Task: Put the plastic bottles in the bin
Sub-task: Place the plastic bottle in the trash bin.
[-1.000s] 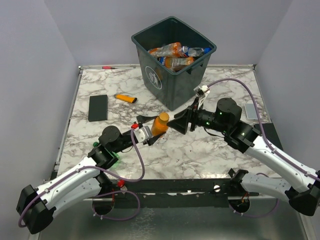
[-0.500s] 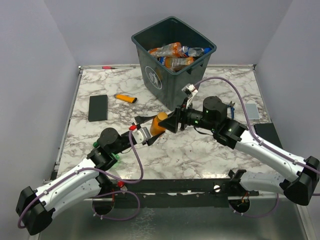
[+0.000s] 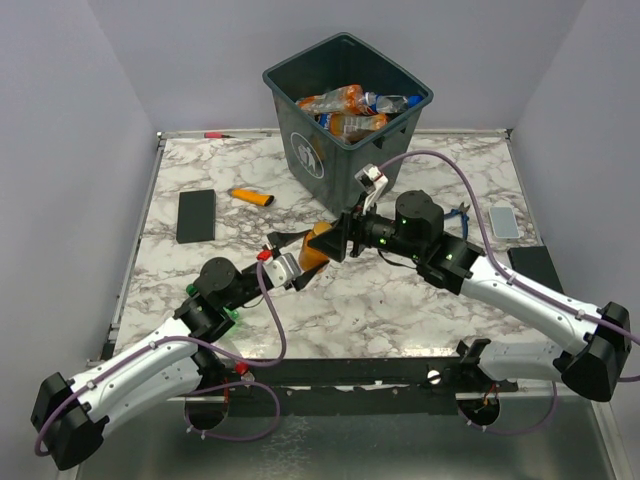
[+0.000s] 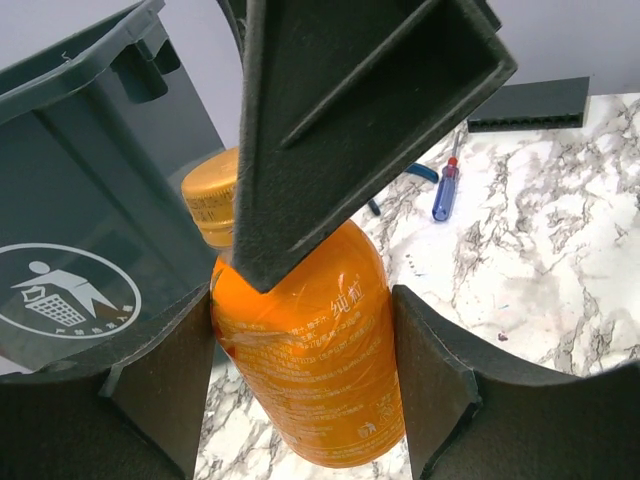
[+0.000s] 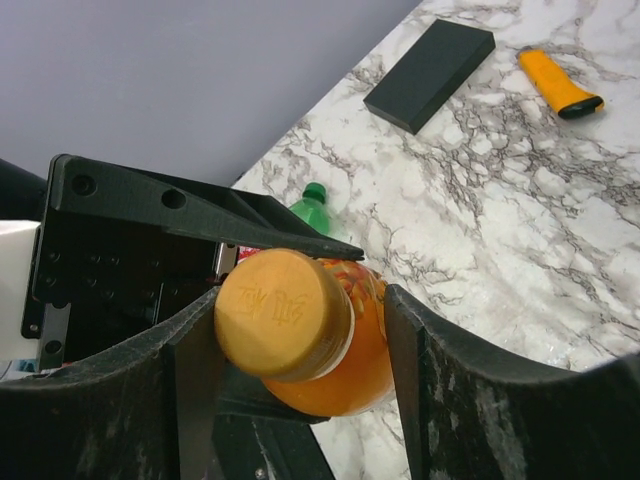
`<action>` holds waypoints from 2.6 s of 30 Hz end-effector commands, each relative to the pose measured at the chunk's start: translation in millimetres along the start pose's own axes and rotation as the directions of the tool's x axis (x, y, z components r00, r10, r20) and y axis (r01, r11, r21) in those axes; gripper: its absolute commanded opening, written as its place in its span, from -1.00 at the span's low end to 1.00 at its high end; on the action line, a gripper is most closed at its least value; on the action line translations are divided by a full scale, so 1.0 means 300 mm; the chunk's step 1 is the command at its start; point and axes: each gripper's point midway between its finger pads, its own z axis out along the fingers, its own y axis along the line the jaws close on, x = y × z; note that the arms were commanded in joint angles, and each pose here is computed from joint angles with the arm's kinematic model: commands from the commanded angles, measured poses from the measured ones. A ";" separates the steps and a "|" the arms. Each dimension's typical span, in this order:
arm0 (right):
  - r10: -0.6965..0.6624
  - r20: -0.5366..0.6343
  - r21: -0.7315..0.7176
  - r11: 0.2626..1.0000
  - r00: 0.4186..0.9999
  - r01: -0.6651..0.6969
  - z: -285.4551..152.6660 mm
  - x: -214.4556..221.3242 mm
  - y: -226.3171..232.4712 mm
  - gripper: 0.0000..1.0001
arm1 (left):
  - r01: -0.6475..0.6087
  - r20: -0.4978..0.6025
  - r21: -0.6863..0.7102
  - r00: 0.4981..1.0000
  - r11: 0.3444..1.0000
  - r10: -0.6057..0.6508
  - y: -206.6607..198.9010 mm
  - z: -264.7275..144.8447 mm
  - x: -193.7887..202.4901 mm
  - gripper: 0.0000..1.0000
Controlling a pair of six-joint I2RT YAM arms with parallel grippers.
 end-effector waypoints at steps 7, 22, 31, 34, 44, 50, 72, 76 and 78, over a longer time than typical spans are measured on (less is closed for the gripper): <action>0.005 0.070 0.013 1.000 0.998 -0.006 0.029 -0.055 0.007 -0.10 | -0.023 0.064 0.032 0.998 0.999 0.020 -0.024 0.000 -0.045 -0.23; -0.221 0.215 0.268 0.950 0.951 0.160 -0.221 -0.417 0.034 -0.99 | 0.087 0.181 -0.380 0.983 0.921 -0.019 0.217 -0.094 -0.155 0.98; -0.500 0.467 0.690 0.722 0.729 0.054 -0.360 -0.952 -0.181 -0.99 | 0.196 0.214 -0.702 0.975 0.684 -0.060 0.412 -0.257 -0.155 0.98; -0.488 0.510 0.726 0.686 0.708 -0.049 -0.340 -1.061 -0.381 -0.99 | 0.197 0.207 -0.736 0.976 0.647 -0.062 0.428 -0.280 -0.140 0.98; -0.455 0.451 0.784 0.613 0.768 -0.097 -0.125 -1.134 -0.795 -0.99 | 0.216 0.221 -0.738 0.972 0.640 -0.073 0.429 -0.281 -0.137 0.98; -0.392 0.335 0.811 0.582 0.857 -0.051 0.016 -0.988 -0.961 -0.99 | 0.213 0.225 -0.756 0.972 0.619 -0.060 0.440 -0.302 -0.145 0.98; 0.001 0.318 0.322 0.940 0.948 -0.109 0.327 -0.822 -0.763 0.61 | 0.170 0.171 -0.743 0.983 0.647 -0.062 0.426 -0.262 -0.102 0.98; -0.060 0.395 0.343 0.935 0.917 -0.086 0.237 -0.954 -0.678 0.90 | 0.171 0.164 -0.756 0.984 0.632 -0.069 0.433 -0.266 -0.094 0.98; -0.087 0.435 0.349 0.934 0.896 -0.078 0.182 -1.020 -0.626 0.92 | 0.176 0.164 -0.767 0.983 0.618 -0.076 0.439 -0.272 -0.089 0.98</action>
